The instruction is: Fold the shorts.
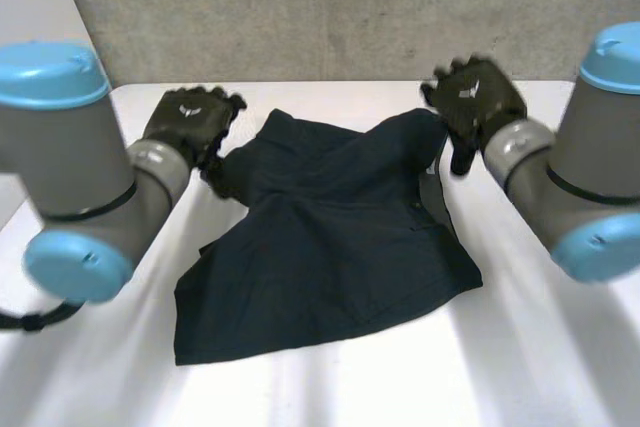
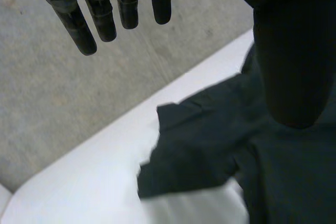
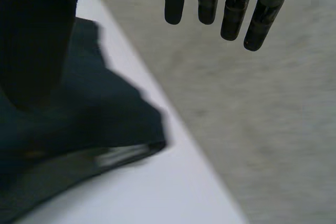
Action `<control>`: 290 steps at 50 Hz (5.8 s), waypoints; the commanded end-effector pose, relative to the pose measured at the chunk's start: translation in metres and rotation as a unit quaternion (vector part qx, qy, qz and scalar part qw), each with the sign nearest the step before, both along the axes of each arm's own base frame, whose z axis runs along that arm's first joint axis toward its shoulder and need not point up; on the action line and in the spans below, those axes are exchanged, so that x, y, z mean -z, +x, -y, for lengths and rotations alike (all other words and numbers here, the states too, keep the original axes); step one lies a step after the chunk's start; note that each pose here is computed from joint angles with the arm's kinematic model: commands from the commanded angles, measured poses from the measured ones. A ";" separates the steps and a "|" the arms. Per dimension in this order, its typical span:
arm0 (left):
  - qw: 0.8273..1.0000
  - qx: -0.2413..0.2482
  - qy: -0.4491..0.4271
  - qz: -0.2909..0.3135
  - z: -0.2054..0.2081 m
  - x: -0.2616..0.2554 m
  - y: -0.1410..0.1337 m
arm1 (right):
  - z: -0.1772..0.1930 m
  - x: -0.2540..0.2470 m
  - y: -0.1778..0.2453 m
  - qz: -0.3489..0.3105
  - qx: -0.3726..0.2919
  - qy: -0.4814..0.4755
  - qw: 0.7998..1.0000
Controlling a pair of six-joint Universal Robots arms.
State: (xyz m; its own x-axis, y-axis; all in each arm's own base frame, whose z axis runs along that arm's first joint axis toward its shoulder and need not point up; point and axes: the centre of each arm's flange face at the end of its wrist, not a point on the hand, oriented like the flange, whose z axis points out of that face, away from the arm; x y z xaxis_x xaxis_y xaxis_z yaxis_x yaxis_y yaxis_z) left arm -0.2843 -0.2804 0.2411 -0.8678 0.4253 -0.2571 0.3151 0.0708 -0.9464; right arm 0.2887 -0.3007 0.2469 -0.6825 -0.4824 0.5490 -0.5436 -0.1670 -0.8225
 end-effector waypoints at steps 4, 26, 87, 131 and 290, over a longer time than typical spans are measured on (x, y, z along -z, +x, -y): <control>0.993 0.001 0.108 0.053 -0.086 0.047 0.046 | -0.066 0.049 -0.034 -0.008 -0.062 0.173 0.983; 0.986 -0.006 0.147 0.074 -0.106 0.097 0.060 | -0.053 0.122 -0.056 -0.020 -0.058 0.147 0.987; 0.993 0.011 0.086 0.075 -0.108 0.082 0.055 | -0.046 0.106 -0.061 0.000 -0.007 0.177 0.984; 0.989 0.076 -0.083 0.099 0.005 0.010 -0.025 | -0.004 0.033 -0.096 -0.027 0.065 0.258 0.963; 0.997 0.039 -0.039 -0.063 -0.034 0.020 -0.008 | 0.022 0.128 -0.175 0.047 0.095 0.154 0.982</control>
